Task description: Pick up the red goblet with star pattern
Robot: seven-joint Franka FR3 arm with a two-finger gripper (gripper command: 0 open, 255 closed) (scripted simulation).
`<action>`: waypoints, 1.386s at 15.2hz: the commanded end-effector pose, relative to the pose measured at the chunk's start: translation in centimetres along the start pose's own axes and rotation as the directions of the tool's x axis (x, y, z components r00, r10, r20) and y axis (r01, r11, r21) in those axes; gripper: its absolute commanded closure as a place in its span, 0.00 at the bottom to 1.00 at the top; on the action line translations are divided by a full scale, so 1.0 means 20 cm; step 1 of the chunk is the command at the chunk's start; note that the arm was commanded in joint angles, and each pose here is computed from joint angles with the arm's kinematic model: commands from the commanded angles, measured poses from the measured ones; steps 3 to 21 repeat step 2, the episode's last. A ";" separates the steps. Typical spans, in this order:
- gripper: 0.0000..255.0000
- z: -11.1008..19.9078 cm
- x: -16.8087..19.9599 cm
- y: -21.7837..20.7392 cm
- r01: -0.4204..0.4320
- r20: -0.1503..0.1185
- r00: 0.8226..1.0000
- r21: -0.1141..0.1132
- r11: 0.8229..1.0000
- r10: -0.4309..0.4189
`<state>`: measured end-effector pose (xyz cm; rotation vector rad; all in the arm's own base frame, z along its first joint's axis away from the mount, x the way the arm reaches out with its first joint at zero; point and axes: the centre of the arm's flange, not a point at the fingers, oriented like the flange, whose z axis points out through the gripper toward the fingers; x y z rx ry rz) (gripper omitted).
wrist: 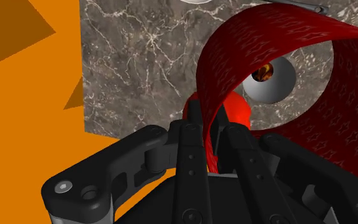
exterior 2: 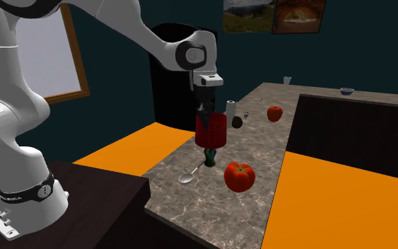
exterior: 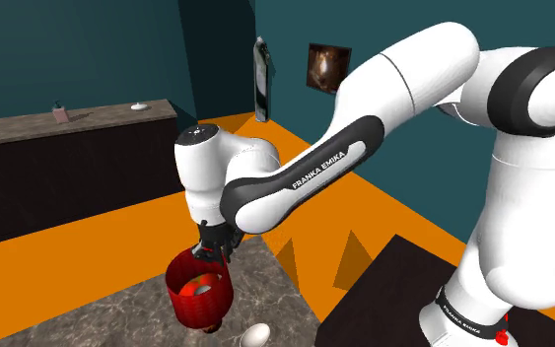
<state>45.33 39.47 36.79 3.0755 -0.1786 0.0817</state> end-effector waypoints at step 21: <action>1.00 -0.03 0.00 0.01 0.000 0.000 1.000 0.001 1.000 0.000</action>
